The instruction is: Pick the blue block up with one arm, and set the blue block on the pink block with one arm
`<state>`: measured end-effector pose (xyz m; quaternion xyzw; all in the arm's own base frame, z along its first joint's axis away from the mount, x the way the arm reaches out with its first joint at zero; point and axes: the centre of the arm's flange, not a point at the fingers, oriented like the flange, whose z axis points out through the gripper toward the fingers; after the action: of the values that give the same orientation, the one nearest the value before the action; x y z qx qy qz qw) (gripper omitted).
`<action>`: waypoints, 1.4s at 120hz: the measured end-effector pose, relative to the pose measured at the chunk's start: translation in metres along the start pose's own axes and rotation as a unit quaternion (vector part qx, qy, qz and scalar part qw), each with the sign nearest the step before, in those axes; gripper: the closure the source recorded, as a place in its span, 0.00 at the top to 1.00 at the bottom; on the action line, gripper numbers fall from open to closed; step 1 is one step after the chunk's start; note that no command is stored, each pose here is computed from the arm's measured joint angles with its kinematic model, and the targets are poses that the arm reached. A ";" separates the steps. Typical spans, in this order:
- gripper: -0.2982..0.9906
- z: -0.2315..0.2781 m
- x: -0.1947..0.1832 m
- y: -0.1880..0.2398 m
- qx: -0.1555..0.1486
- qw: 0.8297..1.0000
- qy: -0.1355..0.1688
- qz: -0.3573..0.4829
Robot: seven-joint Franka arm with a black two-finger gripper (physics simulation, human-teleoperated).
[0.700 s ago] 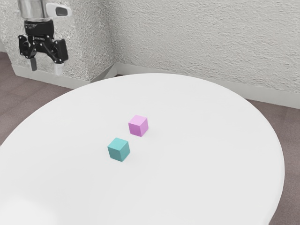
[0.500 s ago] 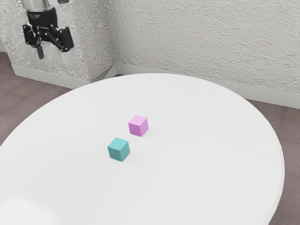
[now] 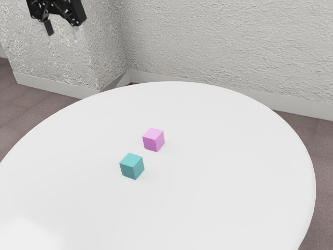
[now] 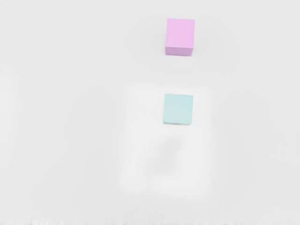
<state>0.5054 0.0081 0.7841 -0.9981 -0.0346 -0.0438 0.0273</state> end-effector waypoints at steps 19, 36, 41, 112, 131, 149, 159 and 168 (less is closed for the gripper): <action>0.77 0.008 0.003 -0.007 0.004 1.000 -0.008 -0.007; 0.77 0.088 0.000 -0.001 -0.001 0.999 -0.054 -0.001; 0.77 0.111 0.000 0.003 -0.003 0.998 -0.058 0.001; 0.77 0.302 -0.031 0.047 -0.015 0.999 -0.029 0.036; 0.77 0.337 -0.023 0.052 -0.013 0.999 -0.027 0.042; 0.77 0.360 -0.008 0.052 -0.011 0.998 -0.025 0.052; 0.77 0.372 -0.002 0.053 -0.015 0.998 -0.027 0.055; 0.77 0.381 0.007 0.053 -0.017 0.998 -0.029 0.059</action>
<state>0.5486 -0.0228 0.4034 -0.9995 0.0244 -0.0137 0.0116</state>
